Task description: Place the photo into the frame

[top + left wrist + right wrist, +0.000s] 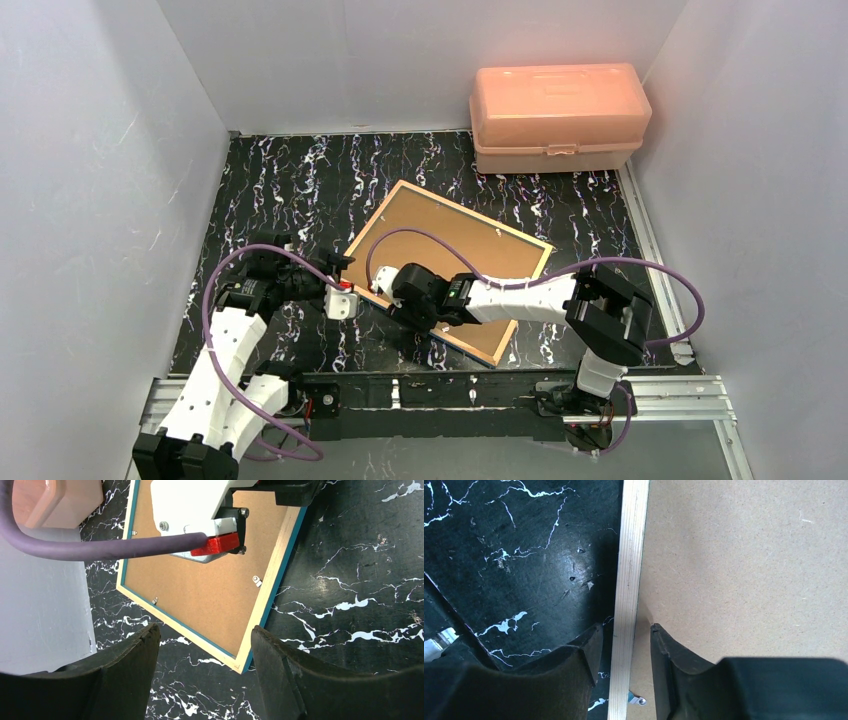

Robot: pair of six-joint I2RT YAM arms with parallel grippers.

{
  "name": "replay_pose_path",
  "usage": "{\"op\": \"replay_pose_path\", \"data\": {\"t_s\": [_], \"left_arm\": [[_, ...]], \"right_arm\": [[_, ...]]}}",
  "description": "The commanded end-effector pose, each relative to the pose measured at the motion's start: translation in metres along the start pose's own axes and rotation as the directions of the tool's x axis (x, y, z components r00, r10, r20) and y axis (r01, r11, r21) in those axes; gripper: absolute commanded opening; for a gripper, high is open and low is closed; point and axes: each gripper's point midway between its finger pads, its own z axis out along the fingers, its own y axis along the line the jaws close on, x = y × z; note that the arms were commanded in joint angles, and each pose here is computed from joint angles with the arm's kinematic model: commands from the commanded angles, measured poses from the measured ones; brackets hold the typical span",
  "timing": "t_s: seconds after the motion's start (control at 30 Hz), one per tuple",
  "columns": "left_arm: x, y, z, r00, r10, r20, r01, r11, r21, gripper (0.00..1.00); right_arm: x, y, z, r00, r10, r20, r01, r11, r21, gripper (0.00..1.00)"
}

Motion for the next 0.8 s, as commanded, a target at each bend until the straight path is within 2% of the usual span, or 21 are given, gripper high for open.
{"op": "replay_pose_path", "data": {"t_s": [0.0, 0.1, 0.43, 0.63, 0.77], "left_arm": [[-0.002, -0.004, 0.001, 1.000, -0.027, 0.012, 0.027, 1.000, 0.000, 0.66], [0.000, -0.003, 0.001, 0.999, -0.039, 0.005, 0.039, 0.999, -0.009, 0.66], [0.003, -0.003, -0.001, 0.996, -0.085, -0.003, 0.085, 0.995, -0.049, 0.67], [0.010, -0.009, 0.001, 0.993, -0.117, -0.010, 0.116, 0.991, -0.061, 0.70], [0.019, -0.021, 0.007, 0.995, -0.100, -0.022, 0.099, 0.994, -0.042, 0.73]], "right_arm": [[-0.003, 0.005, 0.005, 0.999, 0.030, 0.019, -0.030, 0.999, -0.011, 0.45], [-0.001, 0.003, 0.006, 0.999, 0.045, 0.016, -0.045, 0.999, 0.004, 0.37], [0.006, 0.004, 0.007, 0.999, 0.049, 0.014, -0.050, 0.998, 0.029, 0.35], [-0.002, 0.001, 0.000, 0.998, 0.053, 0.030, -0.054, 0.997, 0.054, 0.01], [-0.020, -0.005, -0.015, 0.997, 0.041, 0.063, -0.046, 0.996, 0.079, 0.01]]}}
